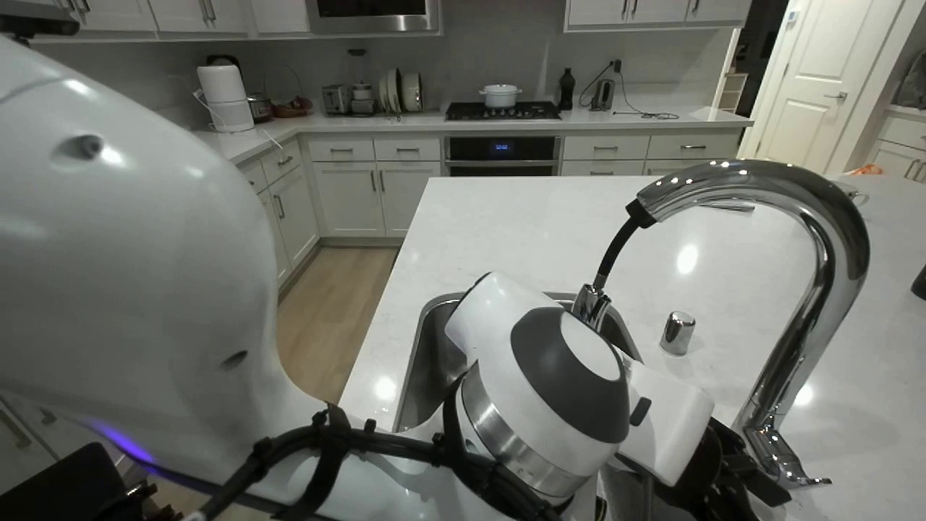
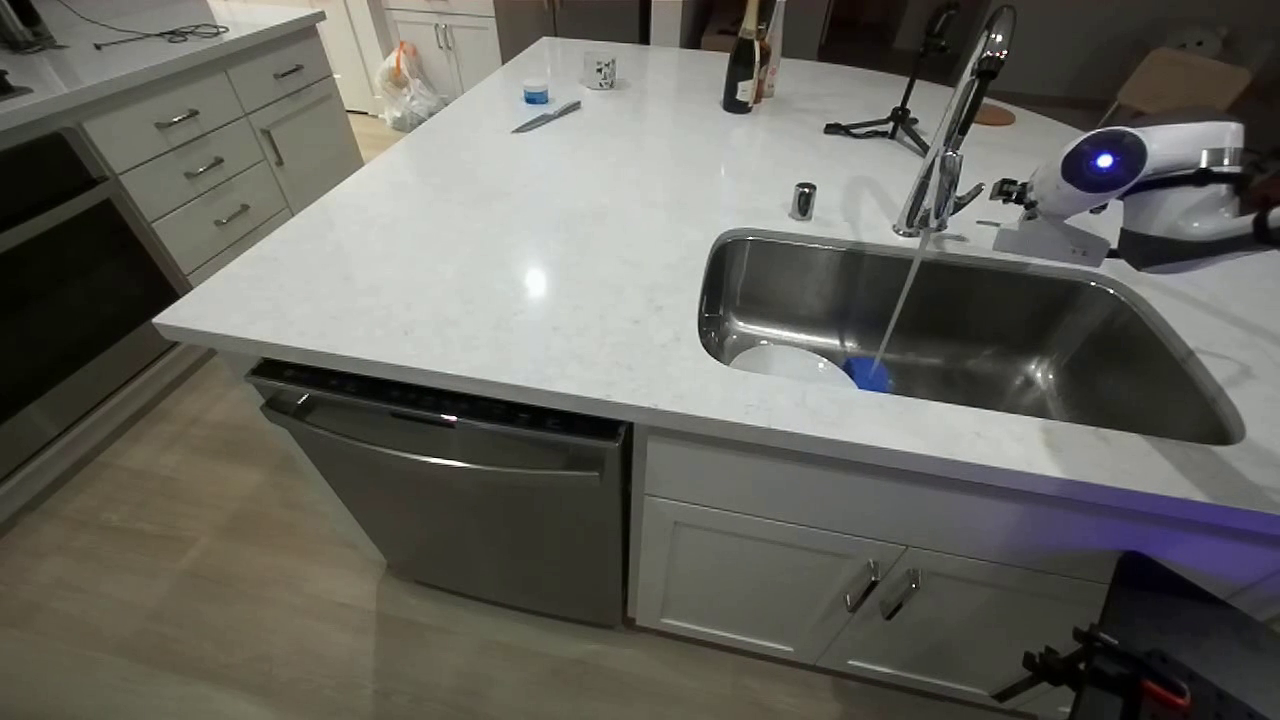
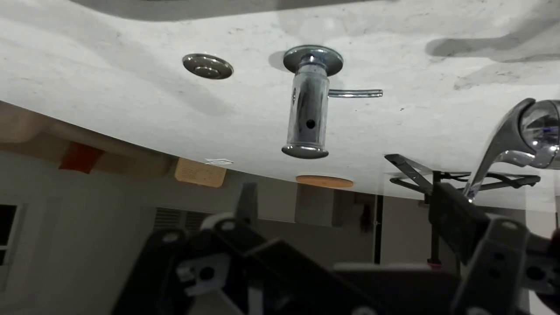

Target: Close the tap

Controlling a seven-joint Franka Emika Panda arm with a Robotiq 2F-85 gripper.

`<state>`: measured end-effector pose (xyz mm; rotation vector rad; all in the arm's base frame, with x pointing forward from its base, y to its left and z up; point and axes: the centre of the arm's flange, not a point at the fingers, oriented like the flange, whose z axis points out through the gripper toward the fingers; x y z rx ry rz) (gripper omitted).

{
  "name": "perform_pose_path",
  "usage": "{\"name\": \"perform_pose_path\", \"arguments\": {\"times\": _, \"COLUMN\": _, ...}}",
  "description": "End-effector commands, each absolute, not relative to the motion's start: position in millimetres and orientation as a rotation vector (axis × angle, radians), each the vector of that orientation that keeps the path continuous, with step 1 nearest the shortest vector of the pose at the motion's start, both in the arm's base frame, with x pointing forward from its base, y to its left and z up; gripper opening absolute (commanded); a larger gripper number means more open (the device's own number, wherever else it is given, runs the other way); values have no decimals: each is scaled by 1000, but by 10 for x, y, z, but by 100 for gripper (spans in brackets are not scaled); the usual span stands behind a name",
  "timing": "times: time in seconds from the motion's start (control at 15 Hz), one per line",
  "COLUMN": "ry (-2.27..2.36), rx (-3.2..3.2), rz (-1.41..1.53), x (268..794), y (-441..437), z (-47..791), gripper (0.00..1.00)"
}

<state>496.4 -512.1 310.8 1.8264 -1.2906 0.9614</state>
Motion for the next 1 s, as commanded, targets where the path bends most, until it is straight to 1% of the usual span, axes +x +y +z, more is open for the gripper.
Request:
{"name": "perform_pose_path", "arguments": {"times": 0.0, "ry": -1295, "rx": 1785, "rz": 982, "x": 5035, "y": -5259, "z": 3049, "gripper": 100}}
{"name": "perform_pose_path", "arguments": {"times": 0.53, "ry": -1304, "rx": 1763, "rz": 994, "x": 5135, "y": -5463, "z": 2903, "gripper": 100}}
{"name": "perform_pose_path", "arguments": {"times": 0.6, "ry": -1301, "rx": 1762, "rz": 1003, "x": 5153, "y": -5462, "z": 2887, "gripper": 75}}
{"name": "perform_pose_path", "arguments": {"times": 0.67, "ry": -1297, "rx": 1766, "rz": 1011, "x": 5167, "y": -5454, "z": 2883, "gripper": 74}}
{"name": "perform_pose_path", "arguments": {"times": 0.8, "ry": -1292, "rx": 1786, "rz": 1025, "x": 5199, "y": -5404, "z": 2891, "gripper": 58}}
{"name": "perform_pose_path", "arguments": {"times": 0.87, "ry": -1293, "rx": 1801, "rz": 1050, "x": 5221, "y": -5341, "z": 2920, "gripper": 49}}
{"name": "perform_pose_path", "arguments": {"times": 0.93, "ry": -1297, "rx": 1816, "rz": 1071, "x": 5253, "y": -5292, "z": 2938, "gripper": 42}}
